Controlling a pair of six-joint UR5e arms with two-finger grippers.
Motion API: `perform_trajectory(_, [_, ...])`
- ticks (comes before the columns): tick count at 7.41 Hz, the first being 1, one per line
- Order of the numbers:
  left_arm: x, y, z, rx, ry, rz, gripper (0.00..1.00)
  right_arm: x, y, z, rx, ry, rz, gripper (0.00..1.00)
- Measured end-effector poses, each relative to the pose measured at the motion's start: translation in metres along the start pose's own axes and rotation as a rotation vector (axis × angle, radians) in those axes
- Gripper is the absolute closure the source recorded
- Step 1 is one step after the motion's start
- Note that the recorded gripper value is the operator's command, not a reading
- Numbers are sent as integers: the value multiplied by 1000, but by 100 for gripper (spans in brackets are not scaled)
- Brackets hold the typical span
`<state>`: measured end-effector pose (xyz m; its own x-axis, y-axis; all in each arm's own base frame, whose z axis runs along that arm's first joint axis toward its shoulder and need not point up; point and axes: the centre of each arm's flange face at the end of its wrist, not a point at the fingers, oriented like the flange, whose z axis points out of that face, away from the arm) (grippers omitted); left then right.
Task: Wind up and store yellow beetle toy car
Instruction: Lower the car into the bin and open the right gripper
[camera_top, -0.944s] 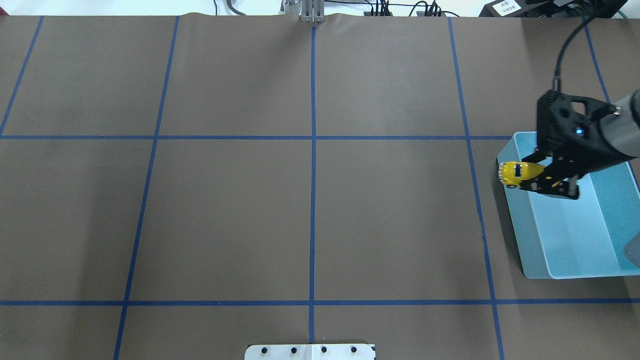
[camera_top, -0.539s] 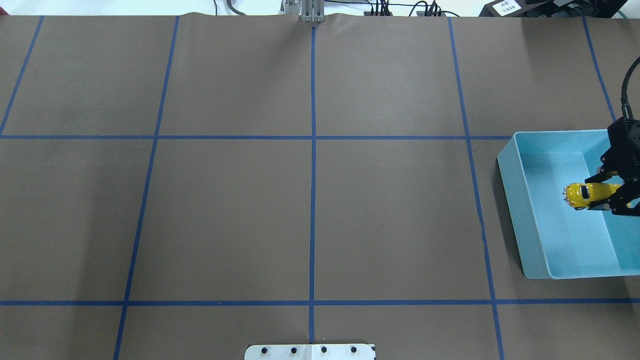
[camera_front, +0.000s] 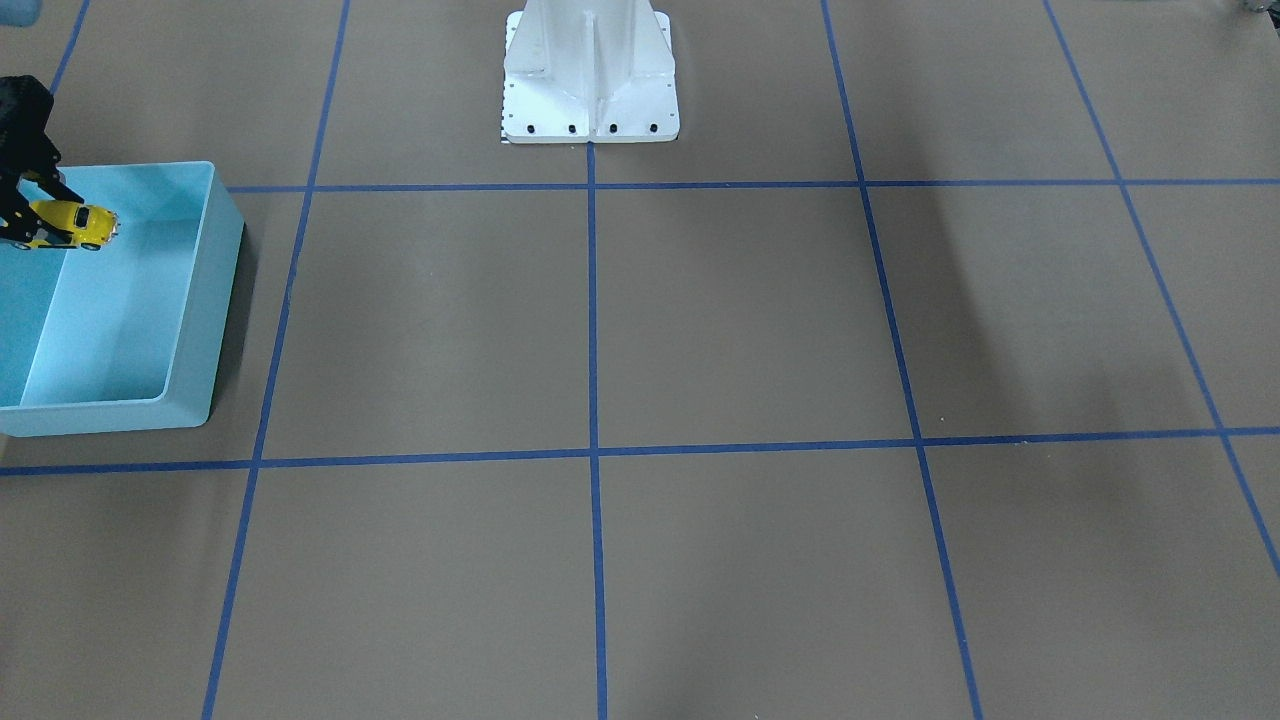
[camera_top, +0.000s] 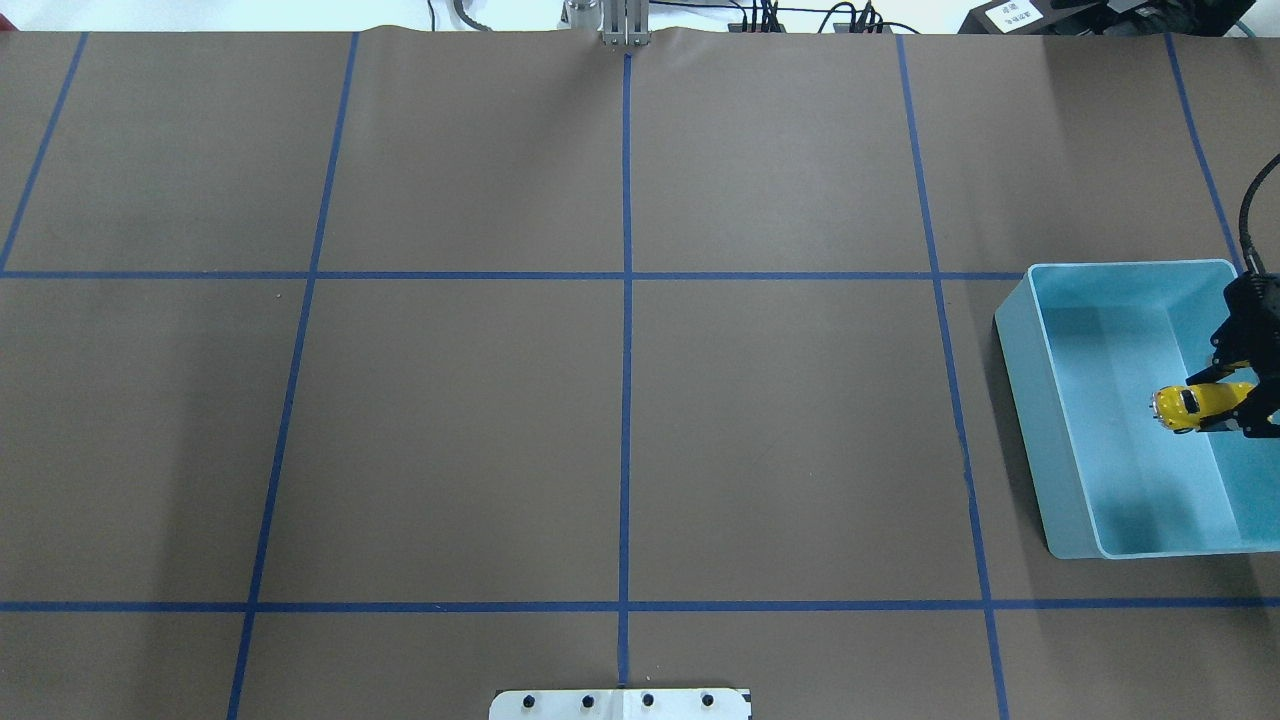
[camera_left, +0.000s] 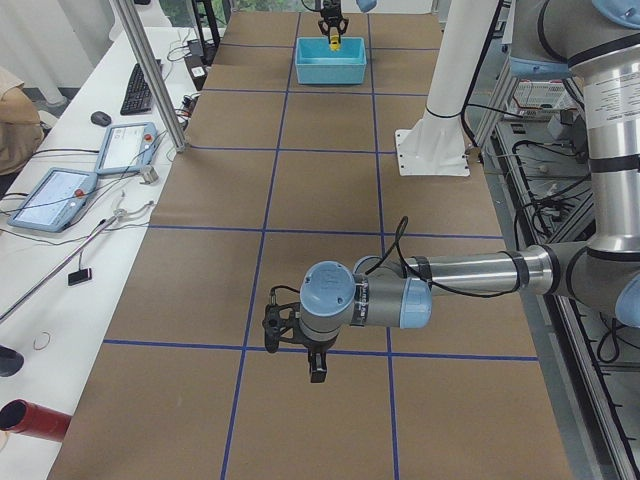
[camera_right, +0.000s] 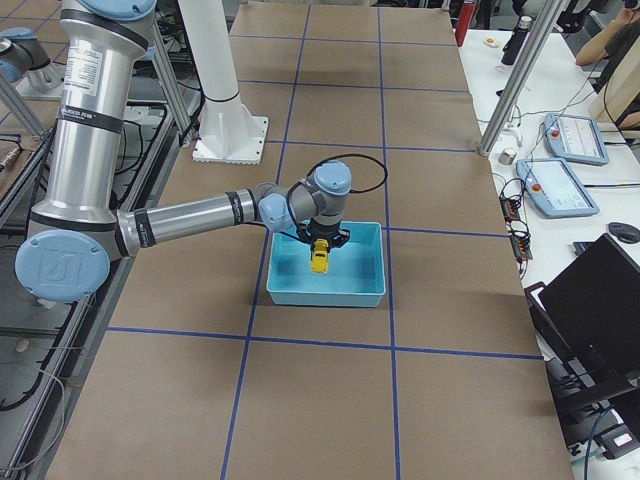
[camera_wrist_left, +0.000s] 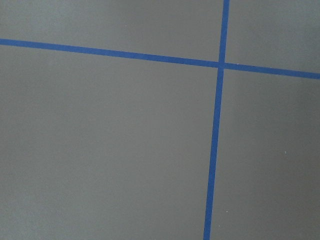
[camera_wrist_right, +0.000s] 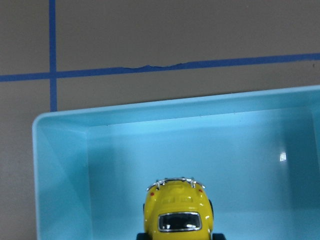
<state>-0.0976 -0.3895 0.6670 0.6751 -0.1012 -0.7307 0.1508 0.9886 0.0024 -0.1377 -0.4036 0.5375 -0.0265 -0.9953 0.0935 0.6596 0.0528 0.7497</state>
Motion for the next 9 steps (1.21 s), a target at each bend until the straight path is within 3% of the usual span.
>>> perform_trajectory(3, [0, 0, 0, 0, 0, 0, 0, 21, 12, 24, -8, -17, 17, 100])
perform_trajectory(9, [0, 0, 0, 0, 0, 0, 0, 32, -15, 48, -3, -60, 13, 100])
